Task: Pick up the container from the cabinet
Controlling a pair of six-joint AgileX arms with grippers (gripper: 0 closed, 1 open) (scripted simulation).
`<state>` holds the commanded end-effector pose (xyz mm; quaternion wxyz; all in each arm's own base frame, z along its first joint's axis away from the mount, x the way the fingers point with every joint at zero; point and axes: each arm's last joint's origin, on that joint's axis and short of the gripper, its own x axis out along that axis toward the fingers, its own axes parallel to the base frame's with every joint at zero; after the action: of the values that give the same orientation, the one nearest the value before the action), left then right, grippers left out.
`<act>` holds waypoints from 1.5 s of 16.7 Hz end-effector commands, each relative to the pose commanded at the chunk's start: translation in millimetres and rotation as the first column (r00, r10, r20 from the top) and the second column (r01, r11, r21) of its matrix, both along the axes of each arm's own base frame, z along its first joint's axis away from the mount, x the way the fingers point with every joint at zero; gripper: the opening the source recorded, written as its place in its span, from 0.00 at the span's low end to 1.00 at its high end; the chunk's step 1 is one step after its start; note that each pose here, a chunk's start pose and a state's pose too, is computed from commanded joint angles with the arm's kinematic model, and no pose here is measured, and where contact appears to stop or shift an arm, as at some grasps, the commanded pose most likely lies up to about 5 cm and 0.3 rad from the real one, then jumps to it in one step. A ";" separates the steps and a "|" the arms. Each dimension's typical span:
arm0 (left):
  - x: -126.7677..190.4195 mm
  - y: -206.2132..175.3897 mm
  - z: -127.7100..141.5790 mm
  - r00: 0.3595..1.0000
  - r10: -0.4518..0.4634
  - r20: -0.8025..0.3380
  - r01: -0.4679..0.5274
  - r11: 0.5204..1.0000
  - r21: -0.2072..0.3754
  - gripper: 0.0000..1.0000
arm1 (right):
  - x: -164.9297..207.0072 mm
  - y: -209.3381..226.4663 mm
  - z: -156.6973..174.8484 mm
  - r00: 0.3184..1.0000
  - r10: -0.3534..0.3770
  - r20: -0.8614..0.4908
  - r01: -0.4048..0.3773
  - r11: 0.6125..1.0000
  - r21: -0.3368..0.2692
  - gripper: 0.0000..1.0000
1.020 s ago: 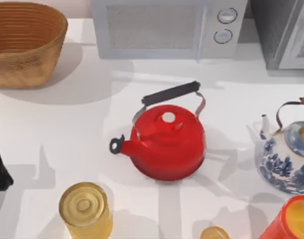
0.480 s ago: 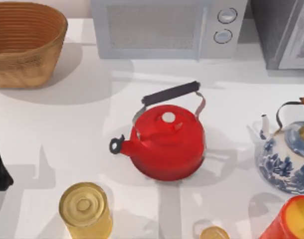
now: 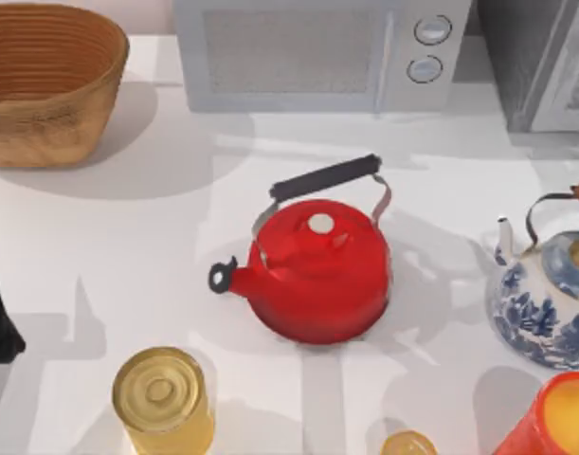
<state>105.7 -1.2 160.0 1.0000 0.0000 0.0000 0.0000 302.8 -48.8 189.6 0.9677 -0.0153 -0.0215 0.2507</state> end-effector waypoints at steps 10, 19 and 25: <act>0.0 0.0 0.0 1.000 0.000 0.000 0.000 1.000 0.000 1.00 | 49.9 -29.1 -129.1 0.971 0.237 -0.041 -0.237 0.972 0.014 0.00; 0.0 0.0 0.0 1.000 0.000 0.000 0.000 1.000 0.000 1.00 | 52.2 -27.8 -139.9 0.966 0.255 -0.052 -0.254 0.967 0.028 0.00; 0.0 0.0 0.0 1.000 0.000 0.000 0.000 1.000 0.000 1.00 | 66.8 -11.7 -145.5 0.965 0.257 -0.048 -0.256 0.966 0.019 0.00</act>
<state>105.7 -1.2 160.0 1.0000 0.0000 0.0000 0.0000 369.7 -60.4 44.1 0.9275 0.0000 -0.0006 0.3739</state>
